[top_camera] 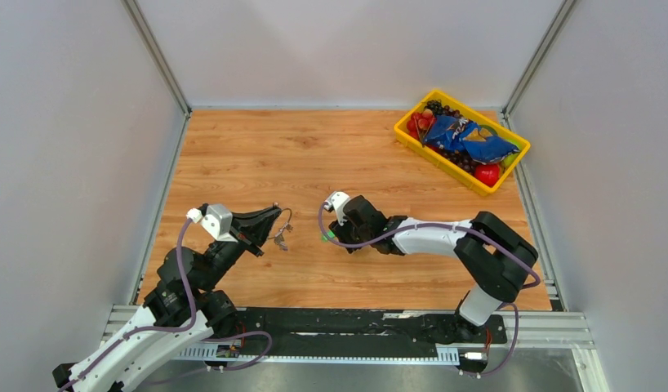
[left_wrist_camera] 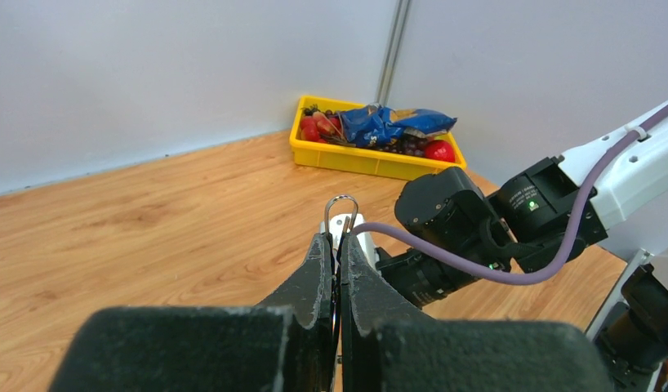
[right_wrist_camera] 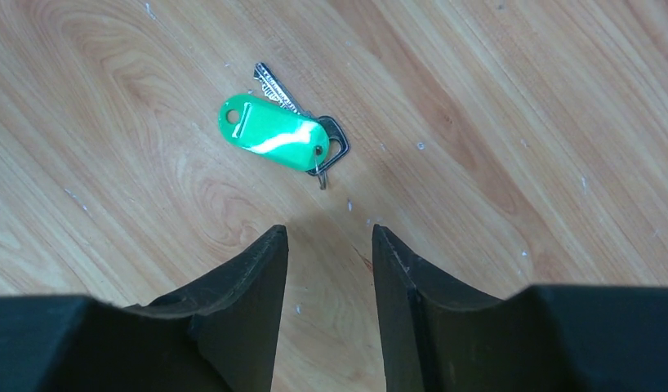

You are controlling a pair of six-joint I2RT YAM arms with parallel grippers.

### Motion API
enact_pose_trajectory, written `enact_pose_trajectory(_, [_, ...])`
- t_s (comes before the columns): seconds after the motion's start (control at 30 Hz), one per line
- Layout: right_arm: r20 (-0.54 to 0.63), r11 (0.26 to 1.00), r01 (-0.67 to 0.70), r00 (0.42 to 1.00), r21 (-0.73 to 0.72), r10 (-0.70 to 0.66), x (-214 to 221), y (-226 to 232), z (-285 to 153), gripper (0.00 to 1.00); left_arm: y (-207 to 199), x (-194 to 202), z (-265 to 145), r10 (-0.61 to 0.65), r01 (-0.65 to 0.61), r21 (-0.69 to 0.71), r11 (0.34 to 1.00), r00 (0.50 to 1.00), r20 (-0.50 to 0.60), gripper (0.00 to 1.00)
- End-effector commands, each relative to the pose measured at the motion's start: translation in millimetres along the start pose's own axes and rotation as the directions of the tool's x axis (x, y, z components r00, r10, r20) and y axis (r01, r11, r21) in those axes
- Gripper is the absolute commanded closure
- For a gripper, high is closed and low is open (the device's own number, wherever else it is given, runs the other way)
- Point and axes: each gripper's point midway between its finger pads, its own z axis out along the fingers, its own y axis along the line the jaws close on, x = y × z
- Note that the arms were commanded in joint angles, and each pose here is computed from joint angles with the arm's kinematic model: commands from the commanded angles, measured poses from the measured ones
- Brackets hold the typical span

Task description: Put the keys on the keyring

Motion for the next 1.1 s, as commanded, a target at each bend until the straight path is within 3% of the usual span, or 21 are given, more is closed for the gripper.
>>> enact_pose_trajectory(0.0, [0.136, 0.996, 0.068, 0.989, -0.053, -0.060, -25.1, 8.6, 7.2, 0.54, -2.4, -11.3, -0.2, -0.016, 0.016, 0.011, 1.000, 0.999, 0.047, 1.00])
enact_pose_trajectory(0.23, [0.142, 0.995, 0.083, 0.987, -0.052, -0.075, -18.9, 8.2, 16.5, 0.55, -2.2, -9.7, 0.6, -0.014, 0.013, 0.011, 1.000, 0.999, 0.043, 1.00])
enact_pose_trajectory(0.73, [0.122, 0.996, 0.077, 0.990, -0.035, -0.073, -11.5, 3.4, 22.1, 0.67, -3.5, -5.5, 3.1, -0.009, 0.009, 0.017, 1.000, 1.000, 0.028, 1.00])
enact_pose_trajectory(1.07, [0.128, 0.997, 0.063, 0.990, -0.043, -0.057, -16.0, -1.5, 22.2, 0.90, -3.9, -3.9, 5.8, -0.007, 0.006, 0.018, 1.000, 1.000, 0.023, 1.00])
